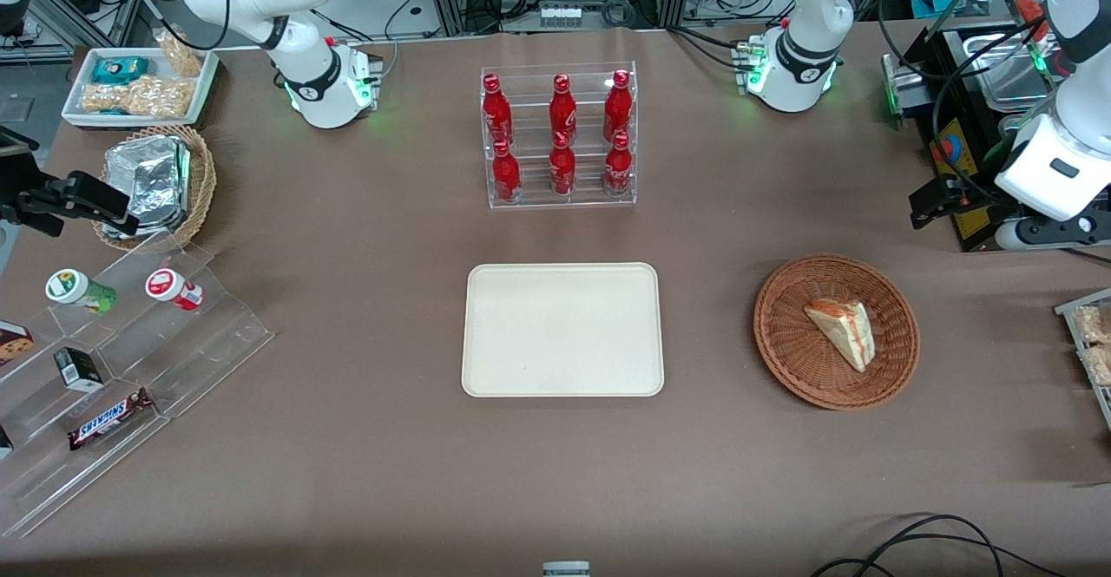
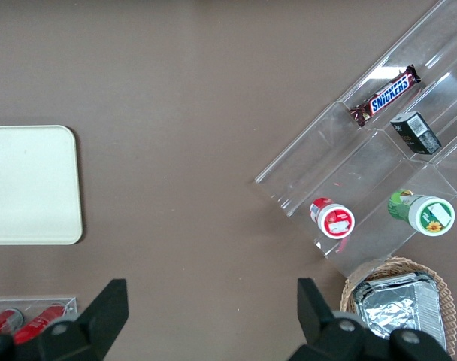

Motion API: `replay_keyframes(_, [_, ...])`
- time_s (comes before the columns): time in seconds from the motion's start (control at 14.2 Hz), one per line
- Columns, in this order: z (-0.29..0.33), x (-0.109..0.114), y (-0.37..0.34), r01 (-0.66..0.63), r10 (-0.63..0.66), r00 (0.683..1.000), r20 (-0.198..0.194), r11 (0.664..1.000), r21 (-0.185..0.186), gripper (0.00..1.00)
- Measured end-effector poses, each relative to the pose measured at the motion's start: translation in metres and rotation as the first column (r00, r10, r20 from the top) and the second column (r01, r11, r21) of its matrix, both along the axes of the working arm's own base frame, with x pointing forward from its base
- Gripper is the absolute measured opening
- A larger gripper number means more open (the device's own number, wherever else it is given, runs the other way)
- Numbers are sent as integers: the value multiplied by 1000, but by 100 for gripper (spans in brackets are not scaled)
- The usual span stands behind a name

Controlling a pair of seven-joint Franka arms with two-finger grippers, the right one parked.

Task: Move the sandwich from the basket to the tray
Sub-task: 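Lower the open left gripper over the sandwich in the wicker basket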

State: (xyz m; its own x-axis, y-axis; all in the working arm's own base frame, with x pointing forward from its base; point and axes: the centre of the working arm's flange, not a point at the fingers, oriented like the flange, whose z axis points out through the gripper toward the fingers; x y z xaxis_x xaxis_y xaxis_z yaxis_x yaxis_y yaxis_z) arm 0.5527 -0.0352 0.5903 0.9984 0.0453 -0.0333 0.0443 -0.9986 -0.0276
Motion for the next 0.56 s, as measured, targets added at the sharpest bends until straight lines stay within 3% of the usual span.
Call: replay_keyframes(0.56, [-2,0,-4,7,-7,1000,-7,1000,-19,100])
